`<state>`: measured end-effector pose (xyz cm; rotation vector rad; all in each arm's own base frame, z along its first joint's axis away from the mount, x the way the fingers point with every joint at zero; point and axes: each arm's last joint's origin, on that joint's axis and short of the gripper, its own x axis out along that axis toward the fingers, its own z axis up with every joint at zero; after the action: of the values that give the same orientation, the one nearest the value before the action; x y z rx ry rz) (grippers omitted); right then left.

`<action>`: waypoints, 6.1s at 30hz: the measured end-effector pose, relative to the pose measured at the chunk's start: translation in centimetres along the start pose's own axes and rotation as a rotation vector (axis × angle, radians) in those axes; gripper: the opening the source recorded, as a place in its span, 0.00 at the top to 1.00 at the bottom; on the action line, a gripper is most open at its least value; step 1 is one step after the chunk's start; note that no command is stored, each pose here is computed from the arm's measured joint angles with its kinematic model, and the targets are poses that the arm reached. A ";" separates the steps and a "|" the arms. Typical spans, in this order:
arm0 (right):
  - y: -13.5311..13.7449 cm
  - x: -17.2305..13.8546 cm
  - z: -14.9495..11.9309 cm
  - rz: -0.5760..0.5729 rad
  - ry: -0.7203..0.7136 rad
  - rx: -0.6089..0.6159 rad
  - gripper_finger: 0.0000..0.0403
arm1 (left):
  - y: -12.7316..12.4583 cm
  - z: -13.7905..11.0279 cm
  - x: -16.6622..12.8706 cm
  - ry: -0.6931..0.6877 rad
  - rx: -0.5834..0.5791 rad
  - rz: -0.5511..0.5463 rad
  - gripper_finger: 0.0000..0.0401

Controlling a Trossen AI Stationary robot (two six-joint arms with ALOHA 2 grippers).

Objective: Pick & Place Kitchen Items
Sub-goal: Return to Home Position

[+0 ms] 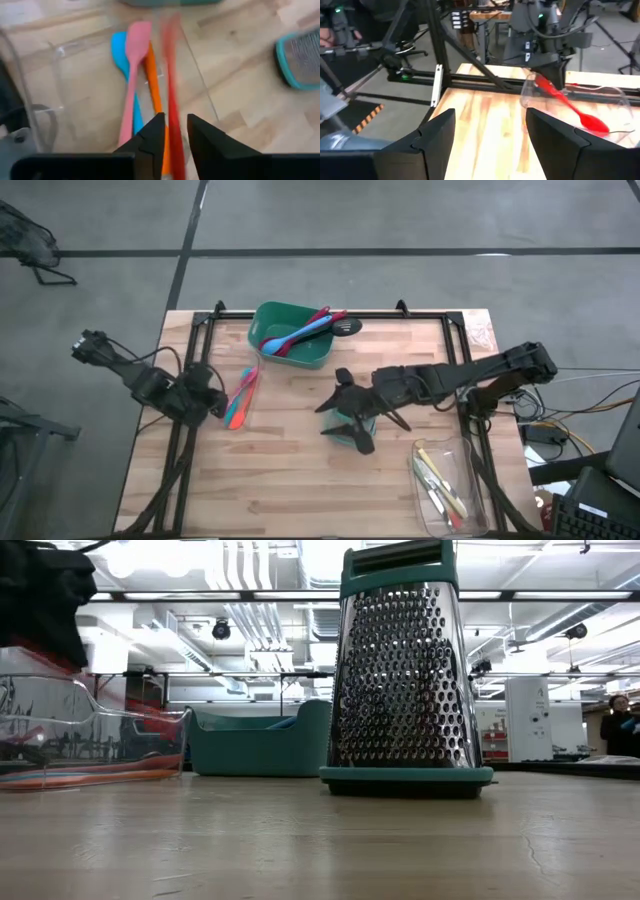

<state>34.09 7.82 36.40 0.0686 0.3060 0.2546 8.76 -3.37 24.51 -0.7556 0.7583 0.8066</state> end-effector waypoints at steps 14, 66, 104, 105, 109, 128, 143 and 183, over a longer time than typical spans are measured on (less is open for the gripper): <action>0.0 -0.1 -0.4 -0.001 0.057 0.013 0.68 | -3.6 0.7 -0.5 -0.220 0.154 -0.272 0.70; -2.2 -19.0 -21.5 -0.283 -0.453 -0.077 0.98 | 2.0 -0.3 -0.2 -0.834 0.771 -1.124 0.96; -2.7 -18.1 -26.1 -0.294 -0.233 0.009 0.98 | 1.6 -0.7 0.2 -0.779 0.828 -1.139 0.96; -2.7 -18.1 -26.2 -0.294 -0.232 0.009 0.98 | 1.6 -0.7 0.2 -0.778 0.829 -1.138 0.96; -2.7 -18.1 -26.2 -0.293 -0.232 0.008 0.98 | 1.6 -0.7 0.2 -0.778 0.828 -1.139 0.96; -2.7 -18.1 -26.2 -0.293 -0.232 0.008 0.98 | 1.6 -0.7 0.2 -0.778 0.828 -1.139 0.96; -2.7 -18.1 -26.1 -0.293 -0.233 0.008 0.98 | 1.6 -0.7 0.2 -0.778 0.828 -1.139 0.96; -2.7 -18.1 -26.1 -0.293 -0.233 0.008 0.98 | 1.6 -0.7 0.2 -0.778 0.829 -1.139 0.96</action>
<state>10.08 1.29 16.49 0.0600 0.0823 -0.0462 7.35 -3.14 23.48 -0.0018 -0.1388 -0.2992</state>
